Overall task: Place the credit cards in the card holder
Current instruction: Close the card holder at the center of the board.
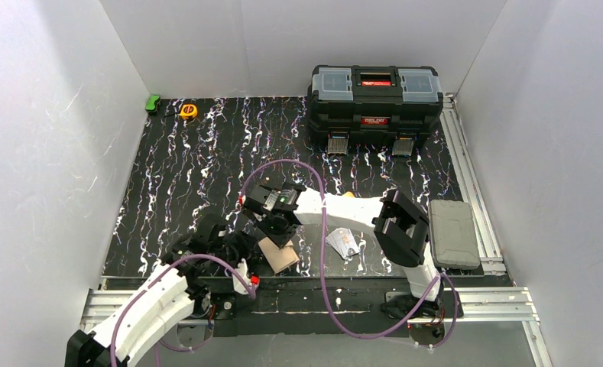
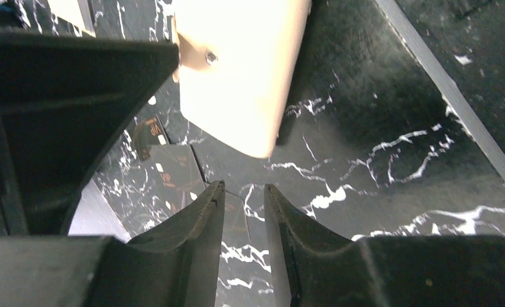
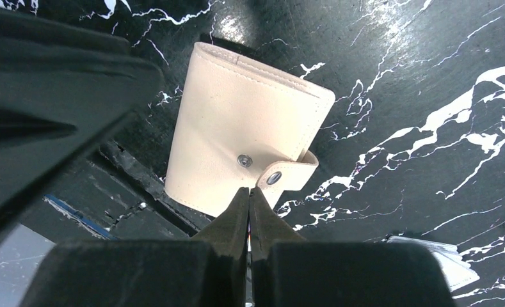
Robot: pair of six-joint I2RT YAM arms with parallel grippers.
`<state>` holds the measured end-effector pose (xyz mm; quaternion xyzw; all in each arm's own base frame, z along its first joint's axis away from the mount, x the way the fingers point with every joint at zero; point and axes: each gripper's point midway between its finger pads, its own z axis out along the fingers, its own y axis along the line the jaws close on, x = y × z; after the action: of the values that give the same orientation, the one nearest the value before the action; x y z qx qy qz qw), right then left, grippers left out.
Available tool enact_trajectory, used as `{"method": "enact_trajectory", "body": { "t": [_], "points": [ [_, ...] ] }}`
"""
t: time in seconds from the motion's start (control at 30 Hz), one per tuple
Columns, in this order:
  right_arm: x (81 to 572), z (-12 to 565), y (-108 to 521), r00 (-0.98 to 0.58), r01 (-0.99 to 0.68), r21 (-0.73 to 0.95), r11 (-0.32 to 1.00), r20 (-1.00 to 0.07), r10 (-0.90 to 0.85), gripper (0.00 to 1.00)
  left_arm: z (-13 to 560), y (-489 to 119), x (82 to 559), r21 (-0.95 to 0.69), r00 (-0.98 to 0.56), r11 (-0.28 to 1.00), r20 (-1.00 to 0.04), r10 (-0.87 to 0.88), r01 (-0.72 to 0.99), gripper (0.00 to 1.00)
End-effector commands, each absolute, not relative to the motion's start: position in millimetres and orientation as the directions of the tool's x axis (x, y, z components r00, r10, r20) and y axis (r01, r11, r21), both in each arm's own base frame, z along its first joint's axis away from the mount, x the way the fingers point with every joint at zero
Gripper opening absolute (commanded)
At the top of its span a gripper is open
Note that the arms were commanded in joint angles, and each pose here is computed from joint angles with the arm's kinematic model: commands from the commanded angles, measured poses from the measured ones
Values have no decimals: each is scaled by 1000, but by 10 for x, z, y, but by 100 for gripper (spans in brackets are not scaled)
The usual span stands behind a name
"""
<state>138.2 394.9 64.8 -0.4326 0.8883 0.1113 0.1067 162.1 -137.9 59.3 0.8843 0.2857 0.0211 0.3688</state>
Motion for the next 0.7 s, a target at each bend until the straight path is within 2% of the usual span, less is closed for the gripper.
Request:
{"method": "enact_trajectory", "body": {
  "t": [0.0, 0.17, 0.23, 0.27, 0.4, 0.47, 0.53, 0.6, 0.67],
  "points": [
    [1494, 796, 4081, -608, -781, 100, 617, -347, -714, 1, 589, -1661, 1572, 725, 901, -557, -212, 379, 405, 29],
    [1541, 839, 4045, -620, -771, 111, 627, -353, -700, 1, 409, -1782, 1551, 702, 924, -604, -242, 296, 377, 31],
    [1580, 845, 3967, -626, -759, 84, 645, -366, -689, 44, 322, -1842, 1533, 680, 931, -636, -259, 255, 364, 32],
    [1596, 851, 3966, -624, -759, 77, 647, -369, -689, 46, 271, -1841, 1475, 669, 938, -657, -261, 229, 347, 32],
    [1622, 745, 3872, -633, -750, 39, 660, -331, -699, 47, 185, -1889, 1487, 634, 929, -680, -288, 234, 368, 32],
    [1665, 730, 3817, -654, -731, 39, 682, -327, -682, 40, 166, -1903, 1620, 605, 913, -684, -295, 283, 408, 29],
    [1661, 704, 3782, -663, -724, 42, 688, -316, -679, 36, 149, -1895, 1646, 596, 912, -690, -290, 292, 410, 28],
    [1651, 683, 3743, -668, -720, 37, 693, -306, -678, 37, 123, -1875, 1661, 586, 911, -698, -283, 299, 411, 27],
    [1650, 682, 3691, -674, -712, 24, 701, -303, -674, 41, 96, -1853, 1668, 575, 909, -705, -278, 310, 416, 26]
  ]
}}
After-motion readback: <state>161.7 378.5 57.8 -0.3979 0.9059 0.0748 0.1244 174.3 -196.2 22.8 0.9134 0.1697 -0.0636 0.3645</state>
